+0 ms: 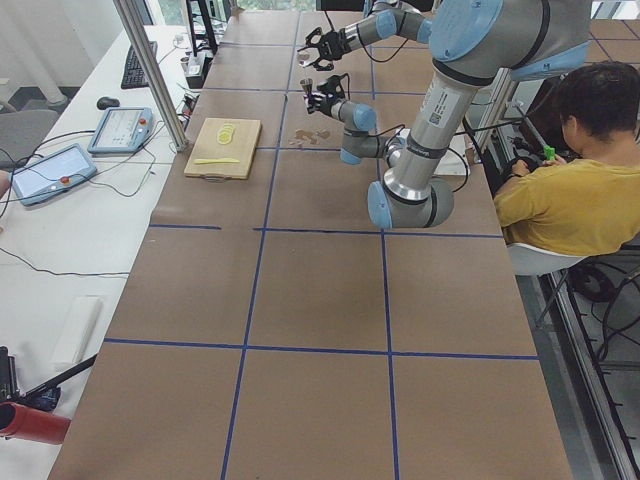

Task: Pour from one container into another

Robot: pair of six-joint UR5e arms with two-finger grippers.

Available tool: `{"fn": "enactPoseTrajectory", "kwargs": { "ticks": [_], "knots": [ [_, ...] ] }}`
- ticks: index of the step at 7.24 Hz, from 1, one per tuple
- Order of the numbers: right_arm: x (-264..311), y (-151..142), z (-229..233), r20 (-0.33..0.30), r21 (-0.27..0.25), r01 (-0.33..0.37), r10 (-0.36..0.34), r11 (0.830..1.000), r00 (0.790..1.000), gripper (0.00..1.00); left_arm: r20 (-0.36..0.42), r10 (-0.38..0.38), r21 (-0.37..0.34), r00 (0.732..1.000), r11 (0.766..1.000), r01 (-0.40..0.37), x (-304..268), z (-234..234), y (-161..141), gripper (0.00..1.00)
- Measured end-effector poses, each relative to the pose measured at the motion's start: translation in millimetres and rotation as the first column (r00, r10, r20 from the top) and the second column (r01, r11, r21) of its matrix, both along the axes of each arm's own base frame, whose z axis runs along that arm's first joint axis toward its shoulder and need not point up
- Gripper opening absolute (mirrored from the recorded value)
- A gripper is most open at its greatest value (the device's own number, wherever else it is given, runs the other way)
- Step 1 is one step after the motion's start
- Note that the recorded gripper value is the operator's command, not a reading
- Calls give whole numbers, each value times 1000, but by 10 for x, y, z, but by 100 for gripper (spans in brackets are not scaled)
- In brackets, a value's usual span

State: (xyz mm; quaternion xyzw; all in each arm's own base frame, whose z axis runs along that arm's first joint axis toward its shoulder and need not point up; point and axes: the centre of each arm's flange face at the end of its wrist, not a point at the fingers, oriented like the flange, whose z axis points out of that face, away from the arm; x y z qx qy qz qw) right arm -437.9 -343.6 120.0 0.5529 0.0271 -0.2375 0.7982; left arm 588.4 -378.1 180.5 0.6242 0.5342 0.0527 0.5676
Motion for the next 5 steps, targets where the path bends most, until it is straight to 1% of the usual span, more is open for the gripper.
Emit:
{"fn": "enactPoseTrajectory", "kwargs": {
  "ticks": [3, 5],
  "knots": [
    [80, 49, -36, 33, 5, -1, 1, 1000, 999, 0, -3, 0, 1, 1000, 1000, 0, -7, -8, 2, 0],
    [104, 78, -57, 87, -5, -14, 14, 1000, 996, 0, -8, 0, 2, 1000, 1000, 0, -26, -21, 9, 0]
  ]
}}
